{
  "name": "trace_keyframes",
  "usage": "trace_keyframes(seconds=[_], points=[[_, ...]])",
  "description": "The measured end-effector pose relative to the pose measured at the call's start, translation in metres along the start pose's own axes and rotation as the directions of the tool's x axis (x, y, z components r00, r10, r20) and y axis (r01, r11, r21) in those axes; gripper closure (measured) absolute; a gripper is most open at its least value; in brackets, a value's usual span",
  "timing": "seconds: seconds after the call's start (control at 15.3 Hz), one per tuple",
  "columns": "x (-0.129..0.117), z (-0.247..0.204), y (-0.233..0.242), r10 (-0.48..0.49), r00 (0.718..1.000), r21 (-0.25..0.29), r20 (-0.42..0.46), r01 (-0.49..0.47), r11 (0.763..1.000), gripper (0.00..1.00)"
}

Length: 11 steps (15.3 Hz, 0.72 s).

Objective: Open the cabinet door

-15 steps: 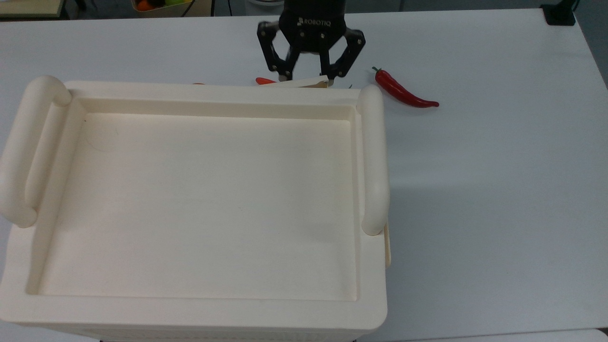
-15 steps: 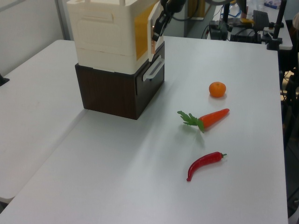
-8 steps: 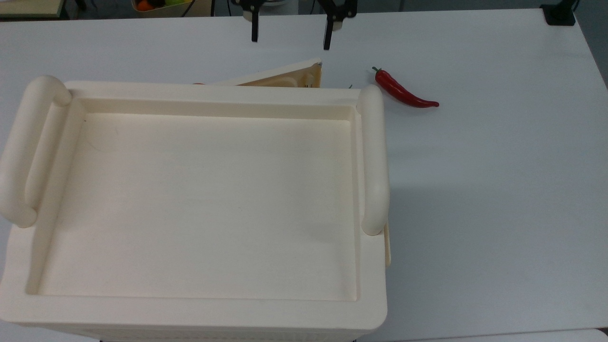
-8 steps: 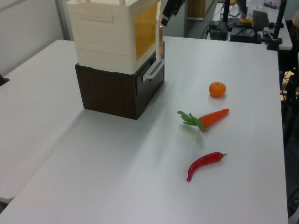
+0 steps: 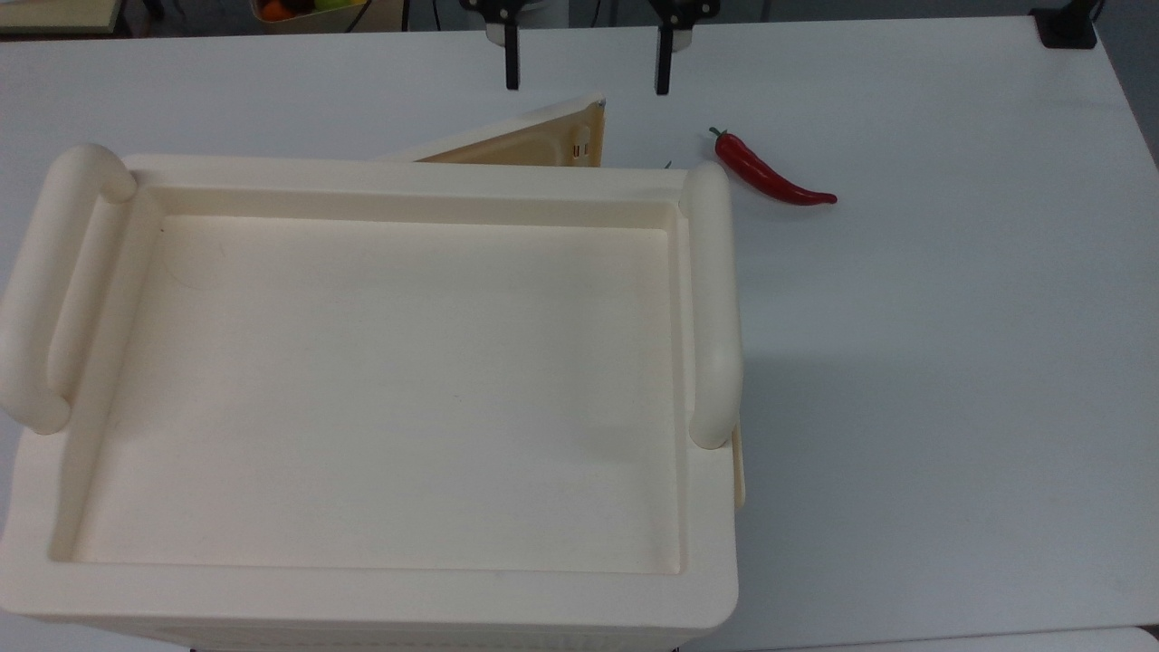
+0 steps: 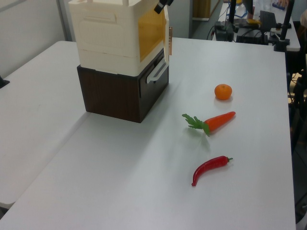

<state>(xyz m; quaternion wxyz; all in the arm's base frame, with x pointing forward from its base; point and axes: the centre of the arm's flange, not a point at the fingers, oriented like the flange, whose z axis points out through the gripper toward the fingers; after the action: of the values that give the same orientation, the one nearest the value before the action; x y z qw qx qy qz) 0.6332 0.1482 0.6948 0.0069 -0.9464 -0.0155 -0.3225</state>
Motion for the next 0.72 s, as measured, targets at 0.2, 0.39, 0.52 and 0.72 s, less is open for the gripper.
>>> trace_keyframes(seconds=[0.2,0.39,0.52,0.72], points=[[-0.003,0.019,-0.005,-0.005,1.0,0.002,0.014,0.005,1.0,0.0],[-0.006,0.029,-0.006,-0.008,0.999,-0.001,0.033,0.008,1.0,0.0],[-0.013,0.034,-0.005,-0.008,0.996,-0.015,0.088,0.009,1.0,0.0],[-0.023,0.028,0.004,0.0,0.984,-0.043,0.179,0.008,0.999,0.0]])
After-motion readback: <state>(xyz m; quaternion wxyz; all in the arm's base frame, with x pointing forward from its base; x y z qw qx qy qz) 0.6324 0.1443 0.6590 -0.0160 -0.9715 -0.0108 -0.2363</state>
